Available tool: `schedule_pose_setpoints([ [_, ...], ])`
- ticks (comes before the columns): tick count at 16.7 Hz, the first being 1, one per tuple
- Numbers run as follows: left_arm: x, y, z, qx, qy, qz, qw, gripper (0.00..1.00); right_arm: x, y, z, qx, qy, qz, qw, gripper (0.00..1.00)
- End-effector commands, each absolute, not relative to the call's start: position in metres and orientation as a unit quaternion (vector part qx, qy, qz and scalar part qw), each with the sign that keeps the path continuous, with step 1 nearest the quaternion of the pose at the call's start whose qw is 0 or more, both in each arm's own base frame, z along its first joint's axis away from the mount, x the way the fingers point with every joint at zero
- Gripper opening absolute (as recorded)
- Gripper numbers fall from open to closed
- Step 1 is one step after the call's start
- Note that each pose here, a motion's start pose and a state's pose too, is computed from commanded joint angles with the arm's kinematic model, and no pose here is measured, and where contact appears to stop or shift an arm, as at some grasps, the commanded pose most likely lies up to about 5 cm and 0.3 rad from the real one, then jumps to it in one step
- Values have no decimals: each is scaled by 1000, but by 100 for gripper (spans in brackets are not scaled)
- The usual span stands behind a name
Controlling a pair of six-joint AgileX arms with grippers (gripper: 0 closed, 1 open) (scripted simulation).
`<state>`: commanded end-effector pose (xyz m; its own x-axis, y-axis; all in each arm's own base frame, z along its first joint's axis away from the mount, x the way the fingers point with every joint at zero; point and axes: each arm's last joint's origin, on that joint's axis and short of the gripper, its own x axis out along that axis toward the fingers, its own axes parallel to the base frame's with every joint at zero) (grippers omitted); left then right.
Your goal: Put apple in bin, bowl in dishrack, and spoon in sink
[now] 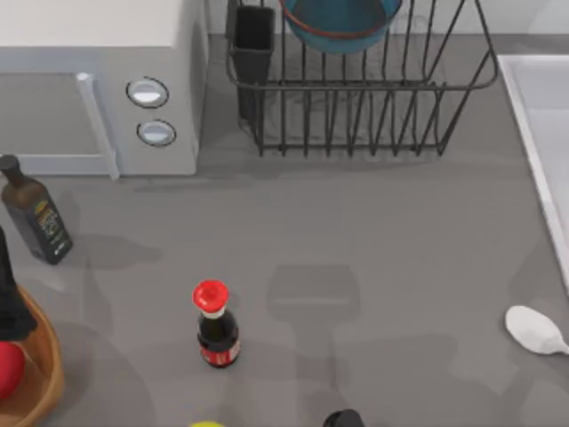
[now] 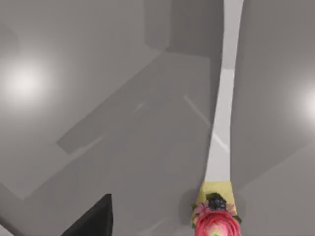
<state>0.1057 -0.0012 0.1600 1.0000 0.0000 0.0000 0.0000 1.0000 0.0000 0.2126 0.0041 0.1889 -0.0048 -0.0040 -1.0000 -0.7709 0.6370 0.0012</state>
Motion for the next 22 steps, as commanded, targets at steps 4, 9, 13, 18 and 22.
schedule_pose_setpoints([
  [4,106,-1,160,0,0,0,1000,100,217,4,157,-302,641,301,638,100],
  [9,106,-1,160,0,0,0,1000,100,215,4,105,-303,639,300,640,100],
  [13,106,-1,160,0,0,0,1000,100,212,4,93,-303,641,301,638,100],
  [18,106,-1,160,0,0,0,1000,100,212,4,93,-303,641,301,638,77],
  [22,106,-1,160,0,0,0,1000,100,212,4,93,-303,641,301,638,47],
])
